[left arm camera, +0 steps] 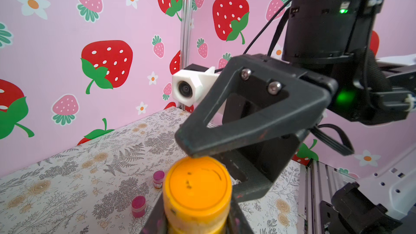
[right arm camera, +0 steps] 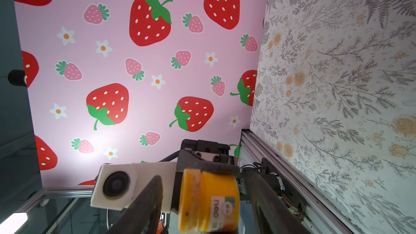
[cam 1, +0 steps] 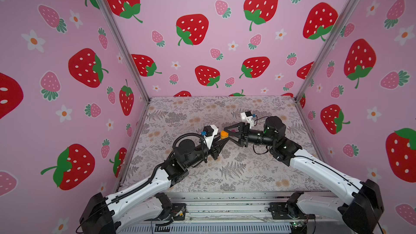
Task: Close the paint jar lid
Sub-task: Screw the lid onto the paint jar.
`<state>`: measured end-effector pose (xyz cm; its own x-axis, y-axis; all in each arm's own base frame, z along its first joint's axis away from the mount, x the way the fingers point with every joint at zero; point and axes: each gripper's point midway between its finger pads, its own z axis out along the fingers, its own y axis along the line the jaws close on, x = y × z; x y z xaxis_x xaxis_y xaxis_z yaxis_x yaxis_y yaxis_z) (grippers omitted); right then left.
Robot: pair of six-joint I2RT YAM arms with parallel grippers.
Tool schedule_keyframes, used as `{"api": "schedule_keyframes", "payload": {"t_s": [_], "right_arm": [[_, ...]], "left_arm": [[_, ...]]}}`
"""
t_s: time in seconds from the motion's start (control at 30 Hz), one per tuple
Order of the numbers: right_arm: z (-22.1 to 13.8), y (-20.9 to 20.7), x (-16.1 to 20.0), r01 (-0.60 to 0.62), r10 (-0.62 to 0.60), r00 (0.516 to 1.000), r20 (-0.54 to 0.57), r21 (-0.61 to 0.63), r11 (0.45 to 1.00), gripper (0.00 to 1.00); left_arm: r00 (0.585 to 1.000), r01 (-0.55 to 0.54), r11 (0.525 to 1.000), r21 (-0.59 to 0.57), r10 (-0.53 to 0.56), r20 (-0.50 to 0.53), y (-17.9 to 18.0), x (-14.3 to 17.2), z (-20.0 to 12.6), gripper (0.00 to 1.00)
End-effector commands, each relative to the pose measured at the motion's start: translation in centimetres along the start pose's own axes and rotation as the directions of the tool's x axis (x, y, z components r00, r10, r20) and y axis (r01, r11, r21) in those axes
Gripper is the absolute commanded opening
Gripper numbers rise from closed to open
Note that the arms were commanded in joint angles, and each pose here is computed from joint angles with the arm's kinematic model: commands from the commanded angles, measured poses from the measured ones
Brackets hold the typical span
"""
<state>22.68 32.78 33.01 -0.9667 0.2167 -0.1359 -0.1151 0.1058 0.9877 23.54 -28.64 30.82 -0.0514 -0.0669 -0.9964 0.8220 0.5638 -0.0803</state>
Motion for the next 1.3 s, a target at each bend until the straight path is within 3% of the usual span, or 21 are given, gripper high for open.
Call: {"api": "schedule_keyframes", "payload": {"t_s": [0.0,0.17,0.47,0.57,0.67,0.7,0.9,1.07,1.17,1.27], "right_arm": [[-0.3,2.1,0.4,0.012,-0.013,1.0,-0.004,-0.073,0.997,0.58],[0.0,1.8,0.8,0.001,-0.002,1.0,-0.015,-0.07,0.998,0.53],[0.1,1.7,0.8,-0.007,0.006,1.0,-0.013,-0.066,0.998,0.31],[0.2,1.7,0.7,-0.009,0.008,1.0,-0.011,-0.061,0.998,0.22],[0.3,1.7,0.7,-0.013,0.013,1.0,-0.014,-0.052,0.999,0.02],[0.3,1.7,0.7,-0.019,0.018,1.0,-0.013,-0.05,0.999,0.0],[0.1,1.9,0.5,-0.02,0.021,1.0,0.004,-0.033,0.999,0.0],[-0.8,1.8,0.4,0.076,-0.077,0.997,0.017,0.067,0.995,0.0],[-0.6,1.2,0.0,0.071,-0.072,0.997,0.007,0.076,0.995,0.0],[-0.4,0.0,-0.5,0.061,-0.062,0.998,0.01,0.095,0.994,0.0]], "left_arm": [[0.998,-0.003,1.0,0.008,0.003,0.067,-0.3,-2.4,0.0,0.0],[0.998,-0.005,1.0,0.002,0.004,0.059,-0.2,-2.1,0.1,0.0],[0.999,-0.005,1.0,0.004,0.004,0.048,-0.2,-1.9,0.3,0.0],[0.999,-0.006,1.0,0.006,0.006,0.047,-0.2,-2.0,0.3,0.0],[0.999,-0.006,1.0,0.006,0.006,0.046,-0.2,-2.0,0.2,0.0],[0.999,-0.006,1.0,0.005,0.005,0.044,-0.2,-1.9,0.2,0.0],[0.999,-0.004,1.0,0.009,0.004,0.042,-0.2,-2.1,0.1,0.0],[0.999,0.021,0.999,0.037,-0.022,0.025,0.2,-1.6,0.2,0.0],[0.999,0.041,0.997,0.058,-0.043,0.026,0.6,-1.3,0.5,0.0],[0.999,0.037,0.997,0.066,-0.039,0.02,0.6,-1.2,0.8,0.05]]}}
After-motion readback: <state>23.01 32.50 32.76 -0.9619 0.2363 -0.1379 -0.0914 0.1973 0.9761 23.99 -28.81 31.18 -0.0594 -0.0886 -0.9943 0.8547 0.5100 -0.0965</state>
